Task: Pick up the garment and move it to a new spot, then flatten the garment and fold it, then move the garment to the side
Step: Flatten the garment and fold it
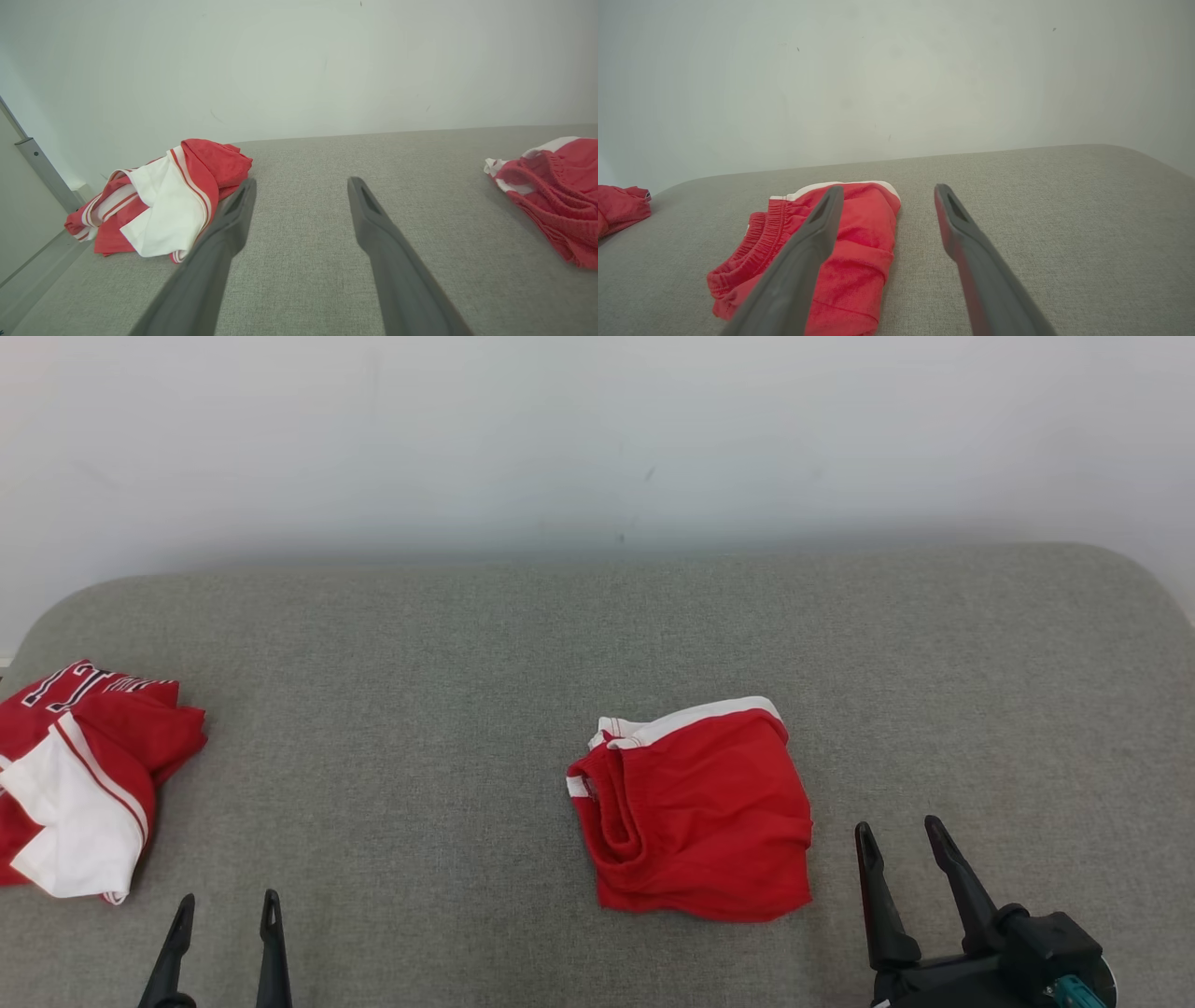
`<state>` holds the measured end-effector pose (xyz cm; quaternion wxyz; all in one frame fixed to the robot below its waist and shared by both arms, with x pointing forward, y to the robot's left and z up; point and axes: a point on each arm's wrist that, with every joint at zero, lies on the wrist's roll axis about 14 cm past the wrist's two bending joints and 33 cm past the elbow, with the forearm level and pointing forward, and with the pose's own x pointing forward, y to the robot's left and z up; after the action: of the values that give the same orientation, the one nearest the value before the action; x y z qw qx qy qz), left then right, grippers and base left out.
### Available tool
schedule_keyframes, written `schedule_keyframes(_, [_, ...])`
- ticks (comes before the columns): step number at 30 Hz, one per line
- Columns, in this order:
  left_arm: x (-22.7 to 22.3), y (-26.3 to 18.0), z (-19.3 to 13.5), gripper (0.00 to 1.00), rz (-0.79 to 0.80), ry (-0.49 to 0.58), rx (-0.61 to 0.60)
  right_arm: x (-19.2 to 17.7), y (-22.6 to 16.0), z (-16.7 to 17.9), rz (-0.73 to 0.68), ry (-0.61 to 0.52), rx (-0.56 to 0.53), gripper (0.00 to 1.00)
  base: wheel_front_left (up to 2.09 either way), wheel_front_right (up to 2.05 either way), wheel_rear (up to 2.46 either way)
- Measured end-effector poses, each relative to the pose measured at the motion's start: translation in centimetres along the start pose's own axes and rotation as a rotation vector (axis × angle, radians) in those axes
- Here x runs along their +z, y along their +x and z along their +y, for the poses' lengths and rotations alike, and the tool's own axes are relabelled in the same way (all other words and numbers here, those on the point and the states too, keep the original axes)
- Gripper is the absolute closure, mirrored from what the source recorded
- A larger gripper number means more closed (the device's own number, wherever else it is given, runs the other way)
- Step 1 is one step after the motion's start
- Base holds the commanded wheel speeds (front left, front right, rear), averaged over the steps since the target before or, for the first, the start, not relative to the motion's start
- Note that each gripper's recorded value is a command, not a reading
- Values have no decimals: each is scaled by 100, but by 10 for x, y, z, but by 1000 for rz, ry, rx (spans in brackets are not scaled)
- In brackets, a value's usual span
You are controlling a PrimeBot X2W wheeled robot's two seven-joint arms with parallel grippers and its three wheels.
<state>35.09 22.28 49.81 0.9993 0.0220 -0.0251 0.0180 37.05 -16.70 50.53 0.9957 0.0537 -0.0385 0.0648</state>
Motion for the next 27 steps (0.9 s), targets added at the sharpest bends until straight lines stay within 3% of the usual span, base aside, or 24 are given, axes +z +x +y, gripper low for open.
schedule_keyframes(27, [-5, -1, 0, 0, 15, -7, 2, -9, 0, -1, 28, -7, -2, 0, 0, 0, 0])
